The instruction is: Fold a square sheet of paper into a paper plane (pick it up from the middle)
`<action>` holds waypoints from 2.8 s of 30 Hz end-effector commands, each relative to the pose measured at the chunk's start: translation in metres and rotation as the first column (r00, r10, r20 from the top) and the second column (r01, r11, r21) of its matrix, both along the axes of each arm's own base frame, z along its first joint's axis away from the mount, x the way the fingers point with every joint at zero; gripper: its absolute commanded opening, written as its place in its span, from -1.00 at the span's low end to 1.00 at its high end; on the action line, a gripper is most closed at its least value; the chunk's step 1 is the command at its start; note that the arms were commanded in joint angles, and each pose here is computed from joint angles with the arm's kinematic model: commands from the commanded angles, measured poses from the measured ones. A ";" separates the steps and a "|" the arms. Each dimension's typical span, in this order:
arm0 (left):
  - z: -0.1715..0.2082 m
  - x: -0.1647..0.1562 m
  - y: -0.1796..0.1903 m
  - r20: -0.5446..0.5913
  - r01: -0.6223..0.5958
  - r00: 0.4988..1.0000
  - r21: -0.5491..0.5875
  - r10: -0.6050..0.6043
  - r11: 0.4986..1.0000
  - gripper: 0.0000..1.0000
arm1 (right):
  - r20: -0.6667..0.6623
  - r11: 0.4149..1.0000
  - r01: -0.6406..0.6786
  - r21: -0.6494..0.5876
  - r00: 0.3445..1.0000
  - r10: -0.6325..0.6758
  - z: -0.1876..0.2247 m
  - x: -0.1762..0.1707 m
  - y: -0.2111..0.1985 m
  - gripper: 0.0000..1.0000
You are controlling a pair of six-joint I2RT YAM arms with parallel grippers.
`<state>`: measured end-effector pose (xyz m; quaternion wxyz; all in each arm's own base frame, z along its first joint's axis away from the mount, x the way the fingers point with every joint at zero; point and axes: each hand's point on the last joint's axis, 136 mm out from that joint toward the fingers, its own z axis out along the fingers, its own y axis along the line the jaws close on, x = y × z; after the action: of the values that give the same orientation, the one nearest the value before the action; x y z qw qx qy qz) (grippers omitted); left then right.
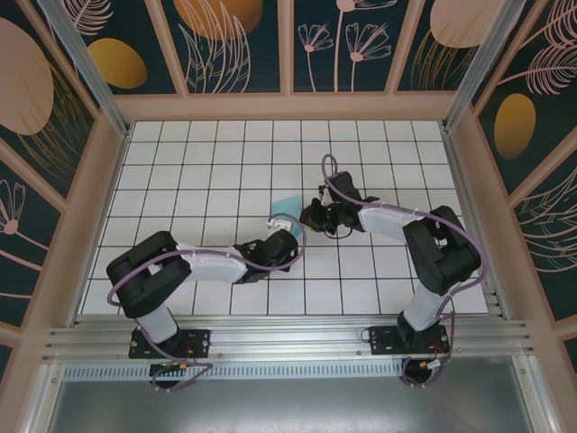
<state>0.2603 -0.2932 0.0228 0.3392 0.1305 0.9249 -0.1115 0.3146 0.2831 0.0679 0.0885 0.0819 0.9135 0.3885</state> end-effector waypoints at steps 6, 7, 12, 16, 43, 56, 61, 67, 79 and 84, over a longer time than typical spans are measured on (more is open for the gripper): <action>0.011 0.003 0.004 0.036 -0.004 0.999 0.006 0.004 1.000 -0.79 | 0.029 0.998 -0.070 0.003 0.997 0.070 0.003 -0.003 0.005 -0.27; 0.010 0.003 0.004 0.034 -0.002 0.999 0.010 0.001 1.000 -0.79 | 0.031 0.997 -0.083 0.011 0.996 0.082 0.004 -0.003 0.008 -0.24; 0.008 0.003 0.005 0.034 0.003 0.999 0.018 -0.004 1.000 -0.81 | 0.030 0.994 -0.103 0.036 0.994 0.102 0.009 0.000 0.016 -0.17; 0.009 0.003 0.003 0.039 0.018 0.999 0.023 -0.019 1.000 -0.81 | 0.019 0.990 -0.139 0.030 0.990 0.139 0.004 -0.003 0.027 -0.15; 0.014 0.004 0.013 0.064 -0.010 0.998 0.039 0.007 0.999 -0.09 | -0.041 0.995 -0.097 -0.005 0.994 0.097 -0.003 0.005 0.032 -1.00; 0.001 0.007 0.020 0.057 -0.036 0.998 0.100 0.030 0.994 -0.16 | -0.036 0.995 -0.096 0.003 0.995 0.096 0.003 0.006 0.034 -1.00; 0.000 0.006 0.018 0.053 -0.031 0.998 0.091 0.027 0.995 -0.14 | -0.037 0.995 -0.096 0.003 0.995 0.096 0.003 0.006 0.033 -1.00; 0.003 0.006 0.020 0.062 -0.034 0.998 0.094 0.029 0.995 -0.32 | -0.038 0.996 -0.091 -0.011 0.995 0.090 0.001 0.005 0.031 -1.00; 0.005 0.007 0.021 0.069 -0.044 0.997 0.092 0.037 0.995 -0.57 | -0.037 0.995 -0.095 -0.026 0.995 0.094 0.000 0.005 0.029 -0.97; 0.007 0.008 0.021 0.073 -0.046 0.997 0.087 0.040 0.995 -0.75 | -0.035 0.995 -0.097 -0.026 0.995 0.096 0.001 0.005 0.029 -0.91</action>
<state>0.2637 -0.2742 0.0219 0.3571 0.1382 0.9215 -0.0647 0.3182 0.3093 0.0496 0.0436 0.0510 0.9271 0.3689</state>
